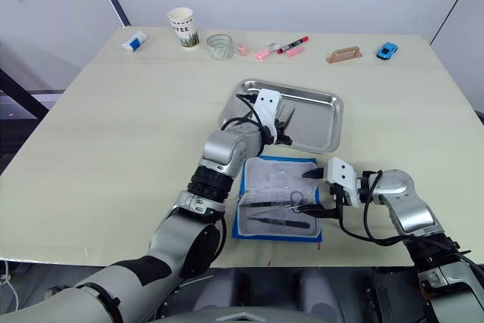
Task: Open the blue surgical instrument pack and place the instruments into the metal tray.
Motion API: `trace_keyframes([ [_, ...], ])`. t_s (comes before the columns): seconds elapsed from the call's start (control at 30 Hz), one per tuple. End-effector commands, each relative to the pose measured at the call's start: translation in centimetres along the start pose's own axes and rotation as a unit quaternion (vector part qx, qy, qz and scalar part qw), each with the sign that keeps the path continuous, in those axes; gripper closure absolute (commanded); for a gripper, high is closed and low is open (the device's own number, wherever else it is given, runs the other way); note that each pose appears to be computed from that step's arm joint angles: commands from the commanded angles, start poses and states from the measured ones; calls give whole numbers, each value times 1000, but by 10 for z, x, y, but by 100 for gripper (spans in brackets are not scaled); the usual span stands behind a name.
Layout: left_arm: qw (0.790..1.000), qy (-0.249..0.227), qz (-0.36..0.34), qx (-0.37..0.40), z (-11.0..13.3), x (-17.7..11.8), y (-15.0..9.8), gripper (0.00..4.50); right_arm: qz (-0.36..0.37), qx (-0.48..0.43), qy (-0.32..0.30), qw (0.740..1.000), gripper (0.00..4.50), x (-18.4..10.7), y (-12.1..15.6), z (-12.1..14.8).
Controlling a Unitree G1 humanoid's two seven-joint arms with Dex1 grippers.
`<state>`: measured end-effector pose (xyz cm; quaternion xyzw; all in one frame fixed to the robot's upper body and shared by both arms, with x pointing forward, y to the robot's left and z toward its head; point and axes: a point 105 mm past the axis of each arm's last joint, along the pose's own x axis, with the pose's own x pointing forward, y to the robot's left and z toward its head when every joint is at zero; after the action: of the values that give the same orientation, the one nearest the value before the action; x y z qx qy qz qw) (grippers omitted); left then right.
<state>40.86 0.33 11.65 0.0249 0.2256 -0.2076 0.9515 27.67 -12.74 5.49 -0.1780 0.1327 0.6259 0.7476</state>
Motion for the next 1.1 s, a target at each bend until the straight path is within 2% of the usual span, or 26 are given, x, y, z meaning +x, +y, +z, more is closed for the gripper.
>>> trace_keyframes([
  [0.03,999,-32,-1,8,20,-2,-4,447,23,53,65,996,0,6,17,-37],
  [1.1,1000,-9,7,14,7,5,4,447,18,51,62,997,0,7,15,-36],
])
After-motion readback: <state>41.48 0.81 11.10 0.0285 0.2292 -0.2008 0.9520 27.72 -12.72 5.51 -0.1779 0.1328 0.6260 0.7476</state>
